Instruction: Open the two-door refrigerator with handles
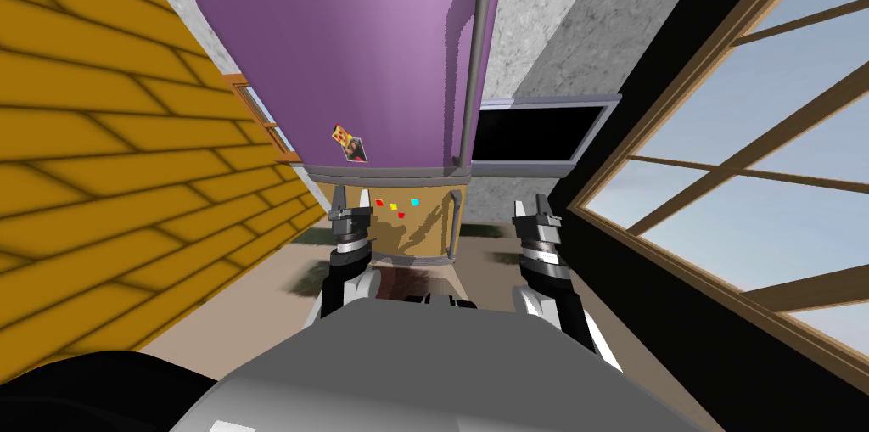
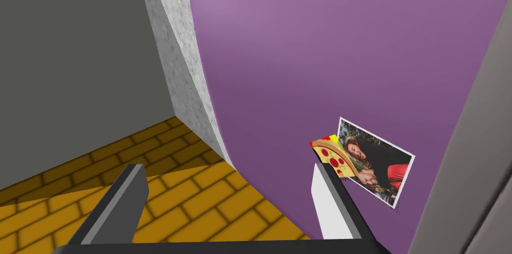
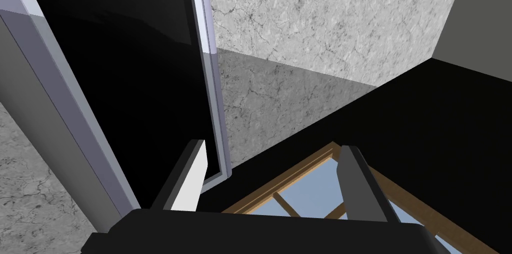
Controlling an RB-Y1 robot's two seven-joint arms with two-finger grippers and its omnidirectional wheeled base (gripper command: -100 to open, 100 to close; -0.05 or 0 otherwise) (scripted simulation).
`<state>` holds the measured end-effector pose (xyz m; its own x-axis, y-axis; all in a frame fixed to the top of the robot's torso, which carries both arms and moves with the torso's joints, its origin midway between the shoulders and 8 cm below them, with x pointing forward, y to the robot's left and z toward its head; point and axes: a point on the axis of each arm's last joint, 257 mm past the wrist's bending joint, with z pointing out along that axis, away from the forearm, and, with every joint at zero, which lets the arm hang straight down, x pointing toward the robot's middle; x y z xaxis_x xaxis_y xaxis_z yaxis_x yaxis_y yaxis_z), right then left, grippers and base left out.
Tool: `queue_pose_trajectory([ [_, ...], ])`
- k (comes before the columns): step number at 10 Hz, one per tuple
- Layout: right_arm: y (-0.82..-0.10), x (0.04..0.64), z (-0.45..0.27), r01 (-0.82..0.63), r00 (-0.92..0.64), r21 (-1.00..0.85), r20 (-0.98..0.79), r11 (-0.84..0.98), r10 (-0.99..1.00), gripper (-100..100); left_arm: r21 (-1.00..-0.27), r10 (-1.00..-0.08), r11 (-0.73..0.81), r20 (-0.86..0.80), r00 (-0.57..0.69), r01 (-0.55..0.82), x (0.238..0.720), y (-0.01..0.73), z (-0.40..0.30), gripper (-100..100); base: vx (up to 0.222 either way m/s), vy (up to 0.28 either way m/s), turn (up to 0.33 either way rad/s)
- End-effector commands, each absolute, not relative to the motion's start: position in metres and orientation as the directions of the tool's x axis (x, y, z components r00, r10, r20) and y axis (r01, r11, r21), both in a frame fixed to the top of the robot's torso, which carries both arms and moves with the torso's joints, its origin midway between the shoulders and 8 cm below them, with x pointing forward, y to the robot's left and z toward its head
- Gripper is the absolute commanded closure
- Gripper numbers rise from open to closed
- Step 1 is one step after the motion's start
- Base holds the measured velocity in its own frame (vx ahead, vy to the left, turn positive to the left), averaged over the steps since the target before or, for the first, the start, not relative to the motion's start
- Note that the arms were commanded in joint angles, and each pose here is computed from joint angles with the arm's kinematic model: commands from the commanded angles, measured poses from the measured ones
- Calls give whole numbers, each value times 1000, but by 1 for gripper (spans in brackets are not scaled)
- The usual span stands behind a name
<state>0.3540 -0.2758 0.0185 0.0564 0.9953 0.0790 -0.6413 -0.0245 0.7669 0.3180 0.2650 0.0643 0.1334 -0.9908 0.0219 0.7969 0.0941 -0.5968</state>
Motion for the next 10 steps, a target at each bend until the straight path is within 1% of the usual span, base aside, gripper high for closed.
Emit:
queue_pose_trajectory([
  [1,-276,354,19,-641,56,767,79,-25,995,0,-600,-994,103,-25,111,794,319,260,63,-100,19,-13,49],
  [5,-276,354,18,-641,56,767,79,-25,995,0,-607,-990,125,-133,55,785,322,252,57,-100,40,-32,68],
  [10,-276,354,18,-641,57,767,79,-25,995,0,-616,-958,162,-286,-27,771,325,245,46,-100,64,-53,123],
])
